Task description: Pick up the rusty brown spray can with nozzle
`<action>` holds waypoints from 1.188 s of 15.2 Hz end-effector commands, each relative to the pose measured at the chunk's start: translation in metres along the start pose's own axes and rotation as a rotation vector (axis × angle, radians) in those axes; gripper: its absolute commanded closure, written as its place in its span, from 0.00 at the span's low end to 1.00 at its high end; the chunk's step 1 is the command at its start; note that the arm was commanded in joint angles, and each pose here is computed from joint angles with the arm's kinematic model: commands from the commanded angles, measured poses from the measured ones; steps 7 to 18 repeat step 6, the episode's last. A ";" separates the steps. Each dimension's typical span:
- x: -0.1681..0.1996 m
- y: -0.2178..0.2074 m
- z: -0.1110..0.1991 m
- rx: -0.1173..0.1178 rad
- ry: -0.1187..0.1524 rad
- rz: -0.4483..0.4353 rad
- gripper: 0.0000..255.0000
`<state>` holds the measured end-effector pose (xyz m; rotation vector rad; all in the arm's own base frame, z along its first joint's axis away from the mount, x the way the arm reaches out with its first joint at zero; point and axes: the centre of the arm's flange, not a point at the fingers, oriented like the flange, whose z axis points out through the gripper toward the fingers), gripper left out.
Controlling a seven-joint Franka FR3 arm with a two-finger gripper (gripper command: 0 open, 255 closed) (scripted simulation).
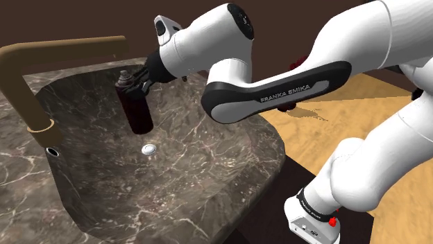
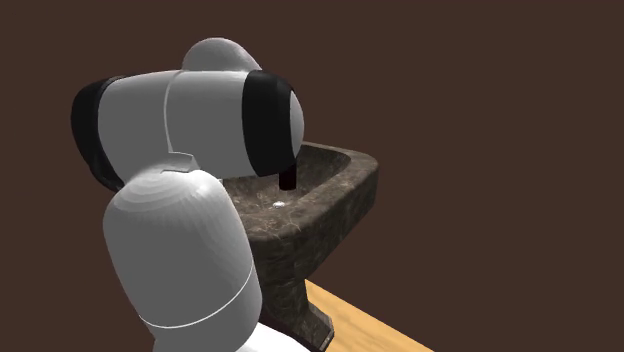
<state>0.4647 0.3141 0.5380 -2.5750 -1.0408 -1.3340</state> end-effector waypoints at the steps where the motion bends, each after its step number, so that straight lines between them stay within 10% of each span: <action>1: 0.007 0.003 -0.007 0.001 0.001 0.000 1.00; 18: 0.019 0.007 -0.018 0.001 0.001 0.000 1.00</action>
